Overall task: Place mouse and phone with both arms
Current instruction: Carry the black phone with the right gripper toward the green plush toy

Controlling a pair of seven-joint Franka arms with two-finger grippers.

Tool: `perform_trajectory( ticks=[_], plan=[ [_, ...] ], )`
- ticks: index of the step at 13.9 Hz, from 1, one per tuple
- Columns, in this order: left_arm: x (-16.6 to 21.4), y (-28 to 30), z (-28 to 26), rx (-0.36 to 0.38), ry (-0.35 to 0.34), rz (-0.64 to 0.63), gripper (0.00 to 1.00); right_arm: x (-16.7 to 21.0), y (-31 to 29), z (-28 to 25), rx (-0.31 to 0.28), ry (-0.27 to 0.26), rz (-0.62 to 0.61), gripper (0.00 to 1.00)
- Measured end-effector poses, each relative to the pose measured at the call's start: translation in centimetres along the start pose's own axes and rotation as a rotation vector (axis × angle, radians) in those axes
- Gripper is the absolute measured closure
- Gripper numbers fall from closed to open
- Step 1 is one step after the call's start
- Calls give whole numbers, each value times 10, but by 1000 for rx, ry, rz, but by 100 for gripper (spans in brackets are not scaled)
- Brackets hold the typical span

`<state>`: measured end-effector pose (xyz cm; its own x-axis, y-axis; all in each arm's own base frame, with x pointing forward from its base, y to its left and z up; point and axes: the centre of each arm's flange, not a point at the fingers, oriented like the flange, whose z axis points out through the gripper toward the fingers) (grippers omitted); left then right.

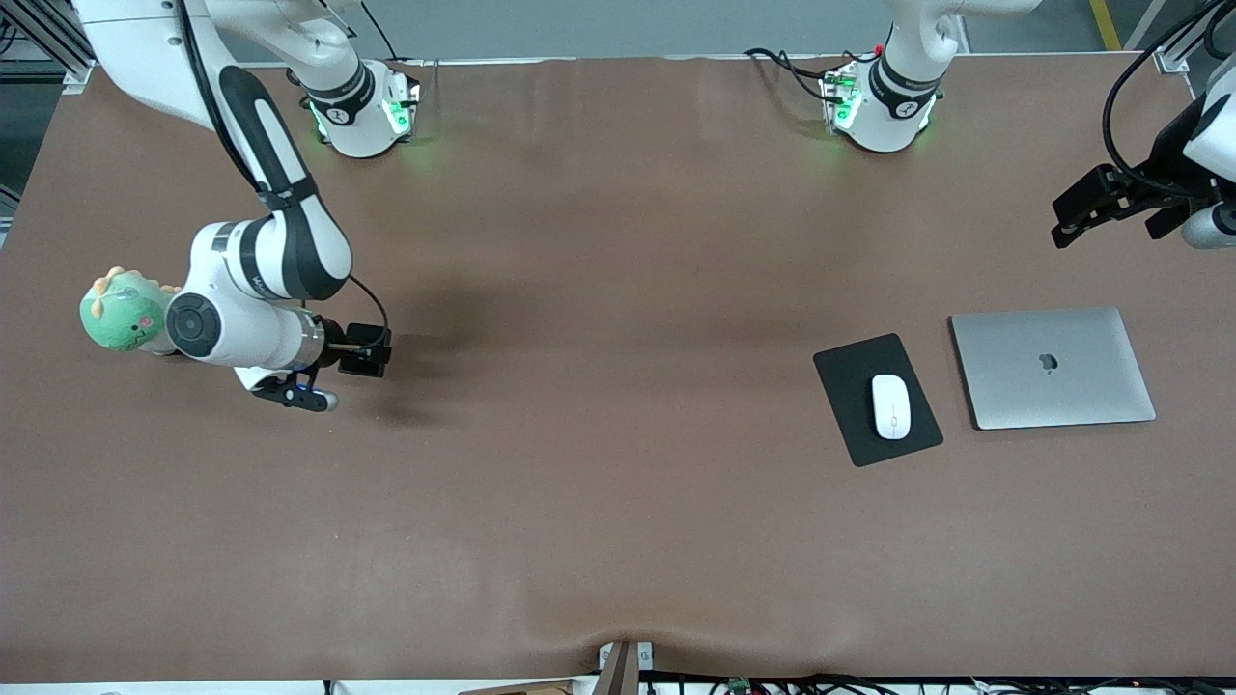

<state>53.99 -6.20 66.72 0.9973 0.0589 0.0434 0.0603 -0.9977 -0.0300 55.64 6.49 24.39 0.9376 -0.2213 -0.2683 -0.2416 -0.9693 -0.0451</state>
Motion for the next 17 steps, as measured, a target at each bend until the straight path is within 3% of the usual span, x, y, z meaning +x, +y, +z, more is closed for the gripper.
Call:
perform_trajectory(
  ticks=[5, 17],
  plan=[
    [-2, -4, -6, -2, 11, -7, 0, -5, 33, 11, -46, 34, -34, 18],
    [-3, 0, -14, -6, 29, 2, 0, -4, 133, 34, -37, 77, -154, 18]
  ],
)
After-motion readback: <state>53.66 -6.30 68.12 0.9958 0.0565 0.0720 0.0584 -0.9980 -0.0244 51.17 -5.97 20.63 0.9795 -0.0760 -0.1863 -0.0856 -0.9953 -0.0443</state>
